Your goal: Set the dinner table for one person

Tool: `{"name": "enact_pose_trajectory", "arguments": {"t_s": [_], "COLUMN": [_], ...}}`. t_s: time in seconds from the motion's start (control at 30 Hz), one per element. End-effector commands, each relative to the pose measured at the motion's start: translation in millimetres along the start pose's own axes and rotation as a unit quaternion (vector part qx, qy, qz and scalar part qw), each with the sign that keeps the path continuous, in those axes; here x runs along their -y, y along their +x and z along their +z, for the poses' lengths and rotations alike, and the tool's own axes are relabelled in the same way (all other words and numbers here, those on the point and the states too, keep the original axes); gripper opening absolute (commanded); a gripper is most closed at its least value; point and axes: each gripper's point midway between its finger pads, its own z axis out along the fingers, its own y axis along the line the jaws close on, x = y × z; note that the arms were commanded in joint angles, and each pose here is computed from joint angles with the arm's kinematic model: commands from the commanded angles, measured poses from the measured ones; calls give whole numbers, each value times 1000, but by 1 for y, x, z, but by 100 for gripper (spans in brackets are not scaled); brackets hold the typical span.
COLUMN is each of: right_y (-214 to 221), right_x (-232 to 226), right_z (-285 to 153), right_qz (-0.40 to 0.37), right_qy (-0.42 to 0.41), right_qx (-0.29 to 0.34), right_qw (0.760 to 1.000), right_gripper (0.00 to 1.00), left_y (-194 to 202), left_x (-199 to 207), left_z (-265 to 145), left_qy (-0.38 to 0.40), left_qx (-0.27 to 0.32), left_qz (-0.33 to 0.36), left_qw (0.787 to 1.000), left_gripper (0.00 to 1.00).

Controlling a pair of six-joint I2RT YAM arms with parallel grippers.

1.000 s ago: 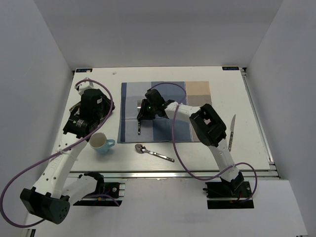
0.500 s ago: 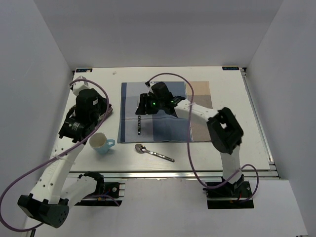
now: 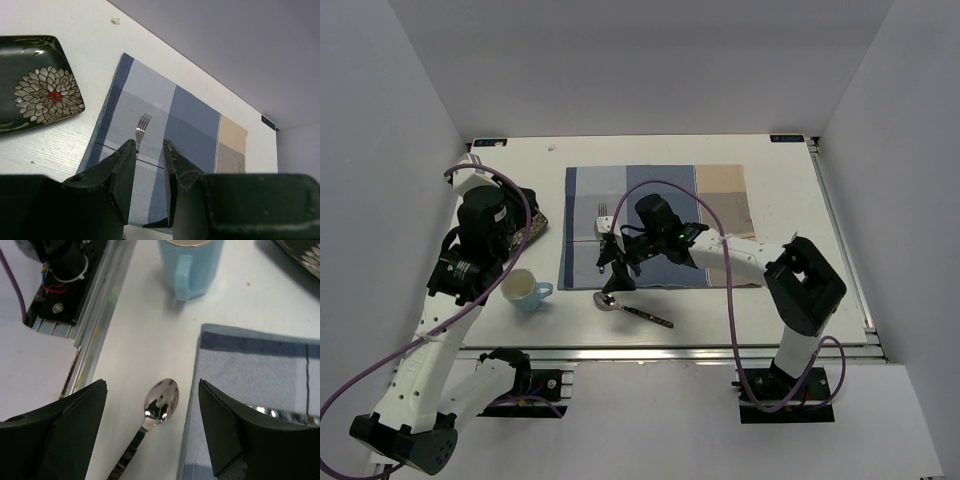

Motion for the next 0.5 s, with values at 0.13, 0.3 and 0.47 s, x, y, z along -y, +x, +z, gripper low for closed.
{"name": "enact_pose_trajectory", "arguments": {"t_s": [0.13,0.3,0.47], "right_y": [-32,-33,-42], "right_x": [-11,1,31], "right_z": [63,93,114], "right_qz": [-91,-85,-68], "right_qy": [-31,29,90], "right_qx": [21,16,23], "right_qw": [995,996,993], "right_gripper": [80,78,75], "left_y": [-13,-17,-13], "left_x": [5,7,6], "left_z": [-9,-13,-18], "left_qy": [13,12,11], "left_qx": [16,12,-4], "left_qz": [-19,-12,-8], "left_qw": [1000,1000,1000], "left_gripper": [40,40,40]}}
